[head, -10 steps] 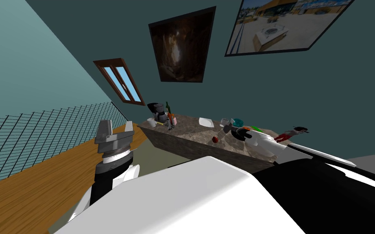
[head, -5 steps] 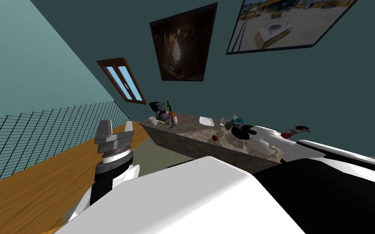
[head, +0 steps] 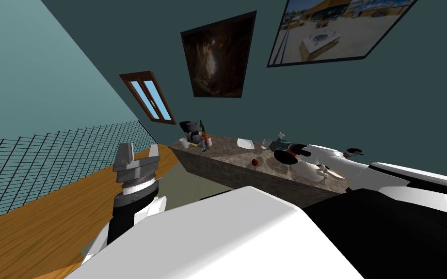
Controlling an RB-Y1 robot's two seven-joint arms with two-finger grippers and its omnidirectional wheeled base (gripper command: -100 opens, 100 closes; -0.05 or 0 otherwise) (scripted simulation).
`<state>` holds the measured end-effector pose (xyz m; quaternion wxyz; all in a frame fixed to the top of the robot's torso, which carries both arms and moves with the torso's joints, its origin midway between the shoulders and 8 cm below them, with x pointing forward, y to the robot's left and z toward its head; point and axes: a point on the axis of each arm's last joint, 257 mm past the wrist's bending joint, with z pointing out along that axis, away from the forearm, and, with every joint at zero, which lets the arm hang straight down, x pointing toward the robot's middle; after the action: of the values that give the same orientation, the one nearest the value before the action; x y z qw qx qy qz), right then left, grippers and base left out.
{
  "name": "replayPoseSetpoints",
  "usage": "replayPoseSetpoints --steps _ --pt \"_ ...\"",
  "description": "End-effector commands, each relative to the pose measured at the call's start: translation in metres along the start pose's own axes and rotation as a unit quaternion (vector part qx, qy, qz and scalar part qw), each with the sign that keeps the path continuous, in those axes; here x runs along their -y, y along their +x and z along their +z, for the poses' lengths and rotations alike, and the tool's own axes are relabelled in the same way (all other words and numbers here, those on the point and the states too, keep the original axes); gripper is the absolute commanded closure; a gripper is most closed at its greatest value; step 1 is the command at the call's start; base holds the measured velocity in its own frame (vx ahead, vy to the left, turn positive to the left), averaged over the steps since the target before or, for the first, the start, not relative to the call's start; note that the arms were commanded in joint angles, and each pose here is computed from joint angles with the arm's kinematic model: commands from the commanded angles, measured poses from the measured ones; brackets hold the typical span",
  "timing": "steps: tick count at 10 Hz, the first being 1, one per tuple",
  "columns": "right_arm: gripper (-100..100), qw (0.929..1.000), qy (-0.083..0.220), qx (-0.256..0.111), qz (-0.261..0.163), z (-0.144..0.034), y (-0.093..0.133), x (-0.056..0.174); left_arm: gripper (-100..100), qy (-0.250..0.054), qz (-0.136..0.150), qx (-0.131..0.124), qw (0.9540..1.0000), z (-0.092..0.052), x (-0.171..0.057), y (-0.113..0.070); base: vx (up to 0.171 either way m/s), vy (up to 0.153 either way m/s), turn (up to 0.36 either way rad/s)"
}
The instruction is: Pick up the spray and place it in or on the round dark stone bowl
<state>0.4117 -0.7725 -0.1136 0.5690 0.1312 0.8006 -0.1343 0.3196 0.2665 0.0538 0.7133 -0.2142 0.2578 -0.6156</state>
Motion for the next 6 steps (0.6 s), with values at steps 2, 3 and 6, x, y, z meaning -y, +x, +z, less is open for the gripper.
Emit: replayPoseSetpoints --steps 2,3,6 --pt "100 0.9999 -0.005 0.009 -0.011 -0.001 -0.026 0.001 0 0.0 0.0 0.0 1.0 0.0 0.0 0.0 -0.033 -0.003 -0.001" --pt "100 0.9998 -0.007 0.011 -0.015 -0.003 -0.034 0.0 0 0.0 0.0 0.0 1.0 0.0 0.0 0.0 -0.045 -0.014 -0.013" --pt "100 0.9995 -0.018 0.019 -0.02 -0.007 -0.061 -0.006 0 0.0 0.0 0.0 1.0 0.0 0.0 0.0 -0.027 -0.029 -0.026"
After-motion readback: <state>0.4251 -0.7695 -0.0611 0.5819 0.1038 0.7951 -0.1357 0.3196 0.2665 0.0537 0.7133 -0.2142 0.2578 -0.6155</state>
